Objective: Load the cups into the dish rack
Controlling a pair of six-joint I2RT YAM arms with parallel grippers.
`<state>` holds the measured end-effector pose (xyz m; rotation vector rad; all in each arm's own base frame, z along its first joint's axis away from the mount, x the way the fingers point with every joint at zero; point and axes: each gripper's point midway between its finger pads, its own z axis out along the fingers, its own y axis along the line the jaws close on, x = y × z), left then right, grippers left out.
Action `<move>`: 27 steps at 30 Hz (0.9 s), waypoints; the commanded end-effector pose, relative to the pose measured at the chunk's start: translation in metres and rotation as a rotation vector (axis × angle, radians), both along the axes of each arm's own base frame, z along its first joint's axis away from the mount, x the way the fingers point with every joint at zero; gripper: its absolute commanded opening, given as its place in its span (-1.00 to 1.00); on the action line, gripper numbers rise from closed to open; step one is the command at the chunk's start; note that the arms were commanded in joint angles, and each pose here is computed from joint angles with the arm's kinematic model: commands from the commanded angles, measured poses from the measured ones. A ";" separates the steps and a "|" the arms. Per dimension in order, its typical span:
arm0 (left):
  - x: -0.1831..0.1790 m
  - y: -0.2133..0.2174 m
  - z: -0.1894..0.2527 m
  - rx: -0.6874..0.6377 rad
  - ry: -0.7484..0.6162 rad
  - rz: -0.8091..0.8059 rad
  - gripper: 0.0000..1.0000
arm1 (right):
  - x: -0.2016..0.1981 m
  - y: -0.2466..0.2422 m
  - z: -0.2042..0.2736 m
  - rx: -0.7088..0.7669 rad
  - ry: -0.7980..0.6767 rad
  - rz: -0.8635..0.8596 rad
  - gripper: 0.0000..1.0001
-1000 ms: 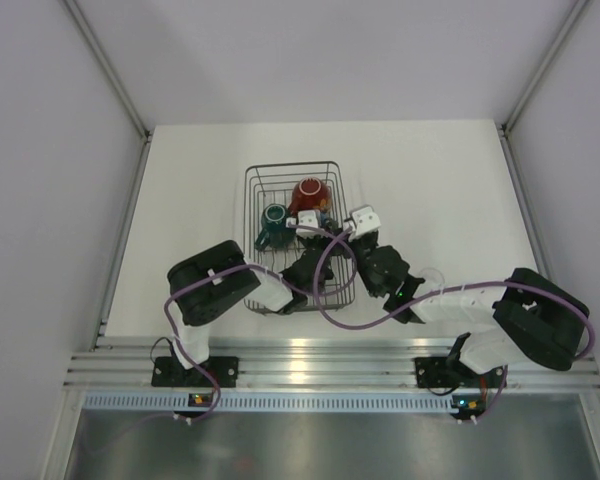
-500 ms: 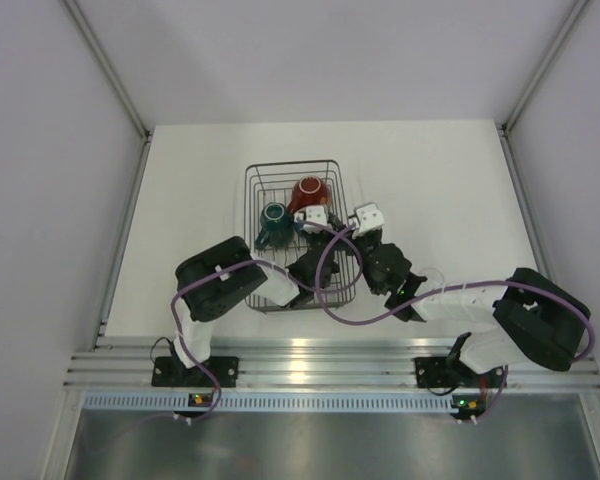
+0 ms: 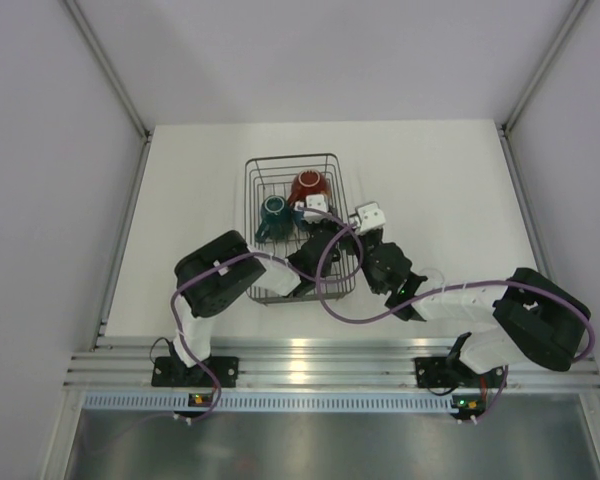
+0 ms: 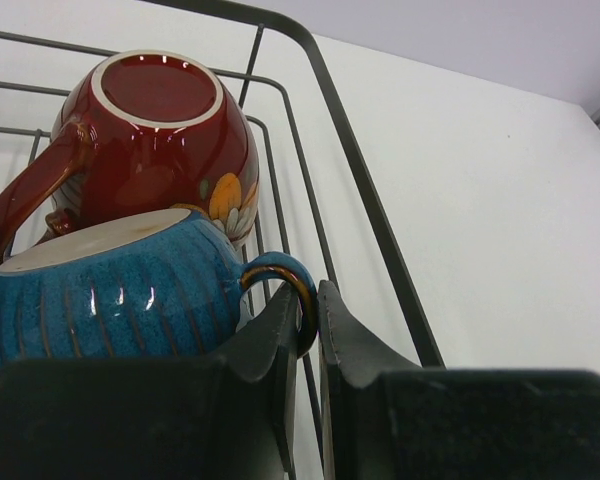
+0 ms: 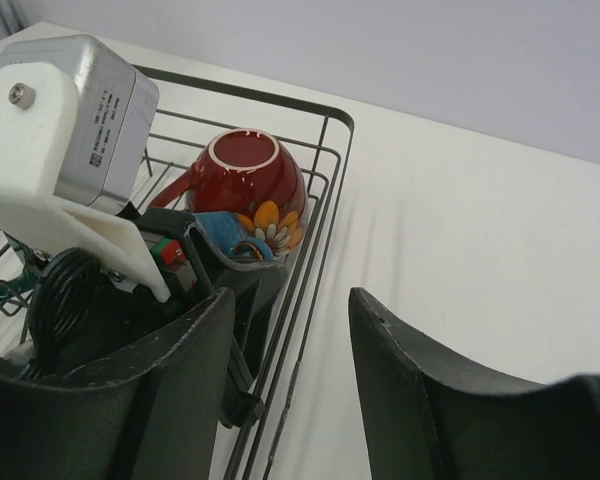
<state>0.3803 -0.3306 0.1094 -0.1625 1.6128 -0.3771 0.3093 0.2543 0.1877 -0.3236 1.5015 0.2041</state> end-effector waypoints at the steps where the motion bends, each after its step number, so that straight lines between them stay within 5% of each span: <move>1: -0.012 0.022 -0.087 0.262 0.247 -0.014 -1.00 | -0.003 0.008 0.010 0.047 -0.014 0.042 0.02; 4: -0.017 0.015 -0.095 0.253 0.304 -0.045 -0.97 | -0.004 0.006 0.011 0.050 -0.016 0.037 0.02; 13: -0.029 0.017 -0.105 0.221 0.359 -0.070 -0.15 | -0.004 0.006 0.012 0.053 -0.015 0.038 0.02; 15: -0.030 0.016 -0.106 0.214 0.365 -0.071 0.28 | -0.005 0.006 0.013 0.055 -0.017 0.041 0.01; 20: -0.032 0.017 -0.104 0.209 0.367 -0.071 0.65 | -0.005 0.005 0.015 0.060 -0.019 0.039 0.02; 27: -0.034 0.015 -0.099 0.212 0.354 -0.074 0.69 | -0.006 0.005 0.016 0.067 -0.019 0.041 0.02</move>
